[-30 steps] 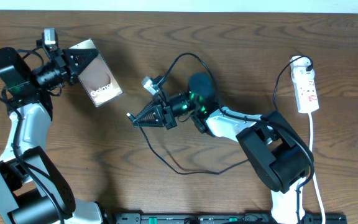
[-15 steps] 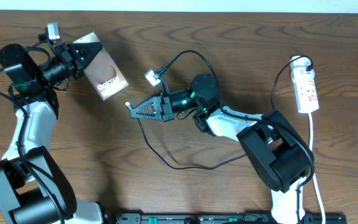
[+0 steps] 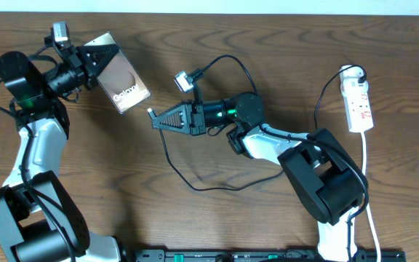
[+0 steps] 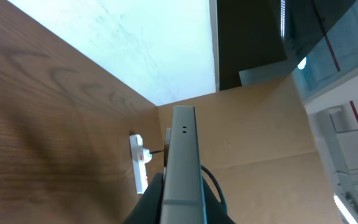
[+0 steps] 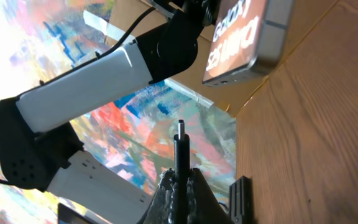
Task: Plug charger to phone and switch on socket
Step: 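Push the plug into the phone's port held by the left gripper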
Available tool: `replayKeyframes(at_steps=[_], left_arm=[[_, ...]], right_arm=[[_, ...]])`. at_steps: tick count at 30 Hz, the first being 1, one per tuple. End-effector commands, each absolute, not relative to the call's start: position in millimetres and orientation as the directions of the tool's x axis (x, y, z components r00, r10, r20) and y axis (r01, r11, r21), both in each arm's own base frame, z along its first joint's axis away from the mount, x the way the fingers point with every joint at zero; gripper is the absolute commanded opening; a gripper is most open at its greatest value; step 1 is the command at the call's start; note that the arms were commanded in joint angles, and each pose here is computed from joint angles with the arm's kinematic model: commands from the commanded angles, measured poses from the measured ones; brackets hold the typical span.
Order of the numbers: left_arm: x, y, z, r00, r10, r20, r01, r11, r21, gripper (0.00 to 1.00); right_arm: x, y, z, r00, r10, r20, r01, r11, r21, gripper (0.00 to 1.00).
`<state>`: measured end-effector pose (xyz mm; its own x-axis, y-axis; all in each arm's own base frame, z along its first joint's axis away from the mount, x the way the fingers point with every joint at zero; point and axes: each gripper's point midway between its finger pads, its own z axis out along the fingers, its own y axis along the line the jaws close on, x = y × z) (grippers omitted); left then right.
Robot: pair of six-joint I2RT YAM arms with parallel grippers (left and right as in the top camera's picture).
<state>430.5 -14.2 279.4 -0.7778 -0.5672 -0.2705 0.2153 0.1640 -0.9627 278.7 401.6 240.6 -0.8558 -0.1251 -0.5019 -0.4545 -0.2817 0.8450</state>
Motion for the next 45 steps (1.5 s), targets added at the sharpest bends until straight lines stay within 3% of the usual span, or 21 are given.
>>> replayKeyframes(at_steps=[1,10,45], left_arm=[[425.4,-20.7,287.9,-0.797,-0.547,-0.257,0.213,0.143,-0.967,0.08],[423.3,-40.9,295.6,-0.804,-0.501,-0.319,0.282,0.152,-0.947,0.08],[422.8,-45.9,295.6,-0.81,-0.492,-0.32,0.284,0.149,-0.947,0.08]], right_arm=[[284.7,400.8,244.6,-0.869,-0.105,-0.483,-0.44,-0.281,0.853,0.01],[284.7,400.8,244.5,-0.873,-0.108,-0.477,-0.433,-0.28,0.857,0.01],[284.7,401.5,241.0,-0.877,-0.12,-0.465,-0.422,-0.269,0.866,0.01]])
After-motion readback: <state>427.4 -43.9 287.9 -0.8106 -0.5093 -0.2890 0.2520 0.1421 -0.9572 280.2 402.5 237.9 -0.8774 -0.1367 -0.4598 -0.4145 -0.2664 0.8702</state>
